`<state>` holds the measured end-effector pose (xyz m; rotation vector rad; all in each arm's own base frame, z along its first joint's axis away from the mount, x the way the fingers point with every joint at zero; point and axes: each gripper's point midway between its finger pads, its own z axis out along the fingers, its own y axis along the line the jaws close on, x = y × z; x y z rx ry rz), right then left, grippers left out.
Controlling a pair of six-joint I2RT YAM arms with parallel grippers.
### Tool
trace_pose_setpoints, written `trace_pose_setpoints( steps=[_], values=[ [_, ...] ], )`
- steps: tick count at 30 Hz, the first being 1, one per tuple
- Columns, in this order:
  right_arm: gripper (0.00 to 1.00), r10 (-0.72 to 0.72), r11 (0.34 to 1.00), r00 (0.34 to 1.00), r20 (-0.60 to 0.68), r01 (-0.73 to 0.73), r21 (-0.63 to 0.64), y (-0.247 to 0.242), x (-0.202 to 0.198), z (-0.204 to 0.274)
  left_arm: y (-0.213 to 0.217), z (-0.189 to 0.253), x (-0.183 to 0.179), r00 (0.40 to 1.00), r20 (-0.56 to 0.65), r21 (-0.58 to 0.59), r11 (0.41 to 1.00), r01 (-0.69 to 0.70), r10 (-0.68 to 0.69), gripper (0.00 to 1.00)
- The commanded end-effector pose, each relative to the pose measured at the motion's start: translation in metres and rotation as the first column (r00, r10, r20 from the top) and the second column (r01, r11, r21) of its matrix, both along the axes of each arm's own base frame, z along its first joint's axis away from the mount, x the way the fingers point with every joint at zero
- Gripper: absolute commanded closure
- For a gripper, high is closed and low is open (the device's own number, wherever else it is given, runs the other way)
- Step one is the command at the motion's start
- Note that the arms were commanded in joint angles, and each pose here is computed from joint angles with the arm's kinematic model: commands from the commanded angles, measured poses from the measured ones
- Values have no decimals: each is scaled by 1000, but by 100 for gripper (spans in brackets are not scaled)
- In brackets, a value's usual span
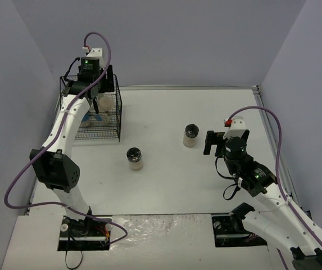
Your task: Organize the condiment bottles
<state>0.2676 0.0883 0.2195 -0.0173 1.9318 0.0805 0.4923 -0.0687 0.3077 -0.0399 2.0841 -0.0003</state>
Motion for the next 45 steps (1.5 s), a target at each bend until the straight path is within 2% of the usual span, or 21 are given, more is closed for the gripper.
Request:
trace_pose_setpoints(
  steps=[1,10,22,28,38,43,45],
  values=[
    [0,-12,1000,999,32,11,29,3,8,9,5,54,11,983,182,-30,999,-15,20,100],
    [0,-9,999,999,37,8,33,3,6,10,-14,25,21,991,137,-91,996,18,-5,100],
    [0,-3,1000,1000,31,2,30,4,8,8,-23,-18,30,998,59,-100,995,13,-7,100],
    [0,-1,999,1000,32,-1,33,5,8,8,-26,-31,29,999,33,-122,992,11,-7,93],
    [0,6,999,1000,29,-7,35,6,8,7,-28,-53,27,1000,-19,-123,992,5,-8,72],
    [0,9,999,1000,30,-10,36,7,7,7,-23,-41,23,1000,-5,-104,995,-3,3,52],
    [0,10,999,999,32,-11,38,7,8,8,-22,-30,21,1000,19,-103,995,0,2,39]
  ],
)
